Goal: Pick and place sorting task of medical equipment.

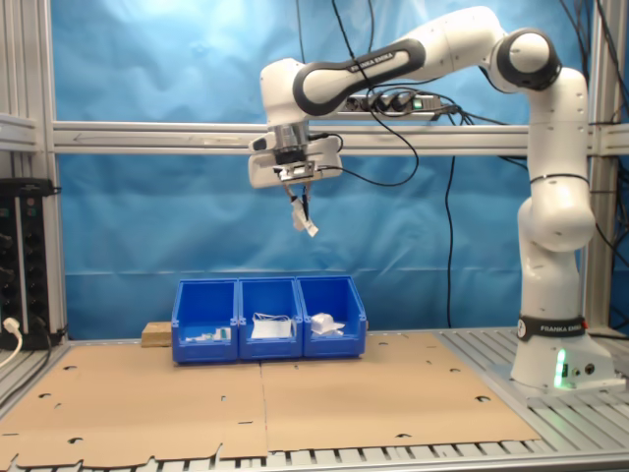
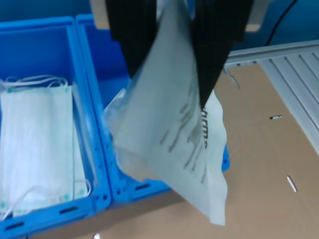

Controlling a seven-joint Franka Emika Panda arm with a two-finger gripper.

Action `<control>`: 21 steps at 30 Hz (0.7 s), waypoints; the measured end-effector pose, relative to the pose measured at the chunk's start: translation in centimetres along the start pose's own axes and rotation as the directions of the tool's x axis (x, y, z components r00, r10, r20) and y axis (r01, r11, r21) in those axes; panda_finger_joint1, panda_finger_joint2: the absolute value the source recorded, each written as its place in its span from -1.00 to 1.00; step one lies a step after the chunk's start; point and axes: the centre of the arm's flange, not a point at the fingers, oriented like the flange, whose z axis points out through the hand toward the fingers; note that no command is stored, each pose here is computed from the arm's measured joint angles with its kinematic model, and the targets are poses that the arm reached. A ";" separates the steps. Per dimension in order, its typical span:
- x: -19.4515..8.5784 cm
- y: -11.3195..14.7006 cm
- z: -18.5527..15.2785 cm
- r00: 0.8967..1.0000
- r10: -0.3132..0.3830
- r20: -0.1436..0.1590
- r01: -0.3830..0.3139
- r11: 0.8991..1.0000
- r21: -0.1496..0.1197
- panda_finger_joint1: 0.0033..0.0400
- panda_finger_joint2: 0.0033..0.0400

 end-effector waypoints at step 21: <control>-10.6 11.4 6.5 0.957 0.282 0.061 -0.287 0.954 0.083 -0.90 -0.90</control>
